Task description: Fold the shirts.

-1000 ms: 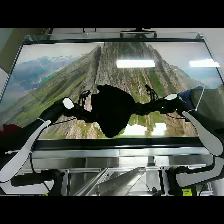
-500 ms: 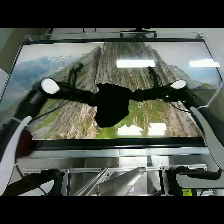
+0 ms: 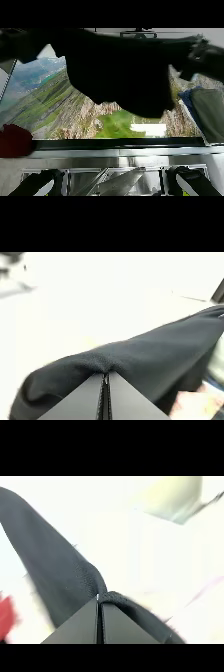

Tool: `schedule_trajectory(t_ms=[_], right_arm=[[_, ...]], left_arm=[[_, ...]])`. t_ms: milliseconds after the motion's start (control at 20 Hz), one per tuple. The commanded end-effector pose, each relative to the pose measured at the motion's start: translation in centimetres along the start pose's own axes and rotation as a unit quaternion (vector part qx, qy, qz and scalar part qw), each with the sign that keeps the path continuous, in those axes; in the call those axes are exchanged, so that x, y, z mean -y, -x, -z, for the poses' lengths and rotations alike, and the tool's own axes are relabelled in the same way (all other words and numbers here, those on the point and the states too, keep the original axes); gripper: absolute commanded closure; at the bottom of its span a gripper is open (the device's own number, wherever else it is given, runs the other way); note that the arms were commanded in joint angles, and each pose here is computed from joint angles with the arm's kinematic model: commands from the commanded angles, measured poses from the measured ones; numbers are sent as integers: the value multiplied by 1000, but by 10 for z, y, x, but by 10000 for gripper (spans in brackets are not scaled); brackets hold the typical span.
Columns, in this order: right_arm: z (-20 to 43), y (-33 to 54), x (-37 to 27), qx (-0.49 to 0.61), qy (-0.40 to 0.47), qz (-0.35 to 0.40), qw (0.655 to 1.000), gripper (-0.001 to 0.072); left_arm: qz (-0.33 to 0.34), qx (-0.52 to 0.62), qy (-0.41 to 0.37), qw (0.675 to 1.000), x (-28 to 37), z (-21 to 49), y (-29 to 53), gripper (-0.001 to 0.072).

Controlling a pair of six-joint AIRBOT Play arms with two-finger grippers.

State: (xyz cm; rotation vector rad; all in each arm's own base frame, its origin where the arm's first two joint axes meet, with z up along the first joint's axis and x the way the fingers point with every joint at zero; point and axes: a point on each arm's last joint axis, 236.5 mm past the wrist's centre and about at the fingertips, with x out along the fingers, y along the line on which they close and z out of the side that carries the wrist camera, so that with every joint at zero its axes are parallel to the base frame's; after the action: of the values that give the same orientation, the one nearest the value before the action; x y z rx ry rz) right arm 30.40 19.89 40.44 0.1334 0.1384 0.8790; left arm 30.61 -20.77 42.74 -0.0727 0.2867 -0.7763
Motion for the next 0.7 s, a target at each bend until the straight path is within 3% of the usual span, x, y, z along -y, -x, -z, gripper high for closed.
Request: schedule_trajectory(t_ms=[0,200,400,450,500,550,600,650], right_arm=[[-25,28,4,15,43,69,997,694],[48,-26,63,-100,-20,67,993,694],[160,-94,149,-210,-113,79,968,691],[195,-109,168,-238,-143,80,957,591],[228,-119,183,-262,-184,86,943,352],[251,-122,192,-280,-220,92,930,280],[267,-119,199,-296,-250,96,917,281],[274,-112,204,-307,-263,97,910,282]], left_arm=[[-24,-29,-4,999,-7,5,9,705],[-37,-150,61,986,-63,84,-60,703],[-53,-281,137,948,-126,200,-116,702],[-57,-314,156,935,-142,235,-125,702],[-61,-343,176,921,-156,264,-129,567],[-67,-369,199,905,-171,293,-130,302],[-75,-389,223,891,-189,315,-128,20],[-80,-405,243,878,-202,332,-124,-3]])
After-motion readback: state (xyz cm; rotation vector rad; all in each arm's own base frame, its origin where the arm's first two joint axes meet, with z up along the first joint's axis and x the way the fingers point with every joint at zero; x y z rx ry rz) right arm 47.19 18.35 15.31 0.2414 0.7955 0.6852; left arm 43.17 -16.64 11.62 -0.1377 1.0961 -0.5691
